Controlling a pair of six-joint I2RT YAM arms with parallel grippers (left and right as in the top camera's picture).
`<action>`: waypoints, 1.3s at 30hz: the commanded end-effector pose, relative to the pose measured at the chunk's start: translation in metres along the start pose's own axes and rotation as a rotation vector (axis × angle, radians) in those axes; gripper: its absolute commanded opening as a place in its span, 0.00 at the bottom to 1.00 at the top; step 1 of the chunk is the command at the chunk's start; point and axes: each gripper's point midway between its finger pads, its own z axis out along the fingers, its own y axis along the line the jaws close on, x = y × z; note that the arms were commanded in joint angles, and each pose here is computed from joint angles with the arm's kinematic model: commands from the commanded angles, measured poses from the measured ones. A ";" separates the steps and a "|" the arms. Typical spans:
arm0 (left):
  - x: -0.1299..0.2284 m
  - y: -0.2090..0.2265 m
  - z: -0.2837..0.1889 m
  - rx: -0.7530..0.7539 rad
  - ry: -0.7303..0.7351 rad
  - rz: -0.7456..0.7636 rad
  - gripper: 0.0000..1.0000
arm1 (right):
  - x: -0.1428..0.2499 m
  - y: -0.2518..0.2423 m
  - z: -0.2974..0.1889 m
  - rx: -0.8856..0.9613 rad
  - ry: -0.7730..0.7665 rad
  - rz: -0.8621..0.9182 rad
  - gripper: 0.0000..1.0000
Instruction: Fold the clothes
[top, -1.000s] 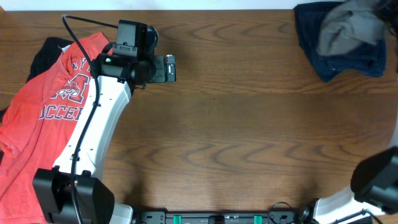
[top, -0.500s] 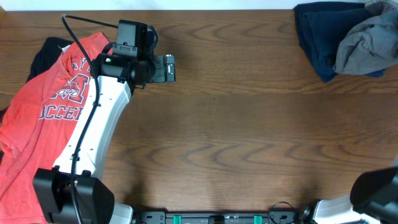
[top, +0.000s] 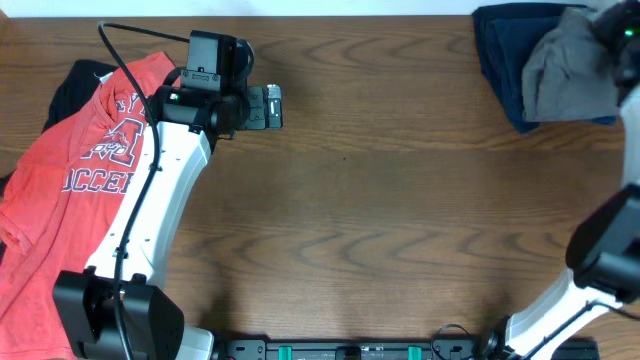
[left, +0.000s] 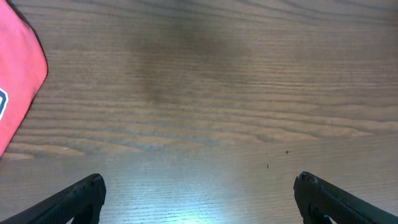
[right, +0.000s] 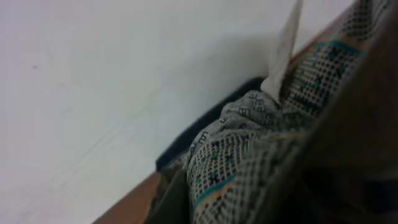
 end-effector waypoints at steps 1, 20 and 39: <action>-0.002 0.004 0.003 -0.015 0.001 0.006 0.98 | 0.004 0.030 0.023 -0.084 -0.063 -0.037 0.63; -0.002 0.004 0.003 -0.015 0.001 0.006 0.98 | 0.021 0.031 -0.040 0.013 0.119 -0.286 0.99; -0.002 0.006 0.003 -0.027 -0.001 0.006 0.98 | 0.129 -0.062 0.019 0.208 0.430 -0.238 0.04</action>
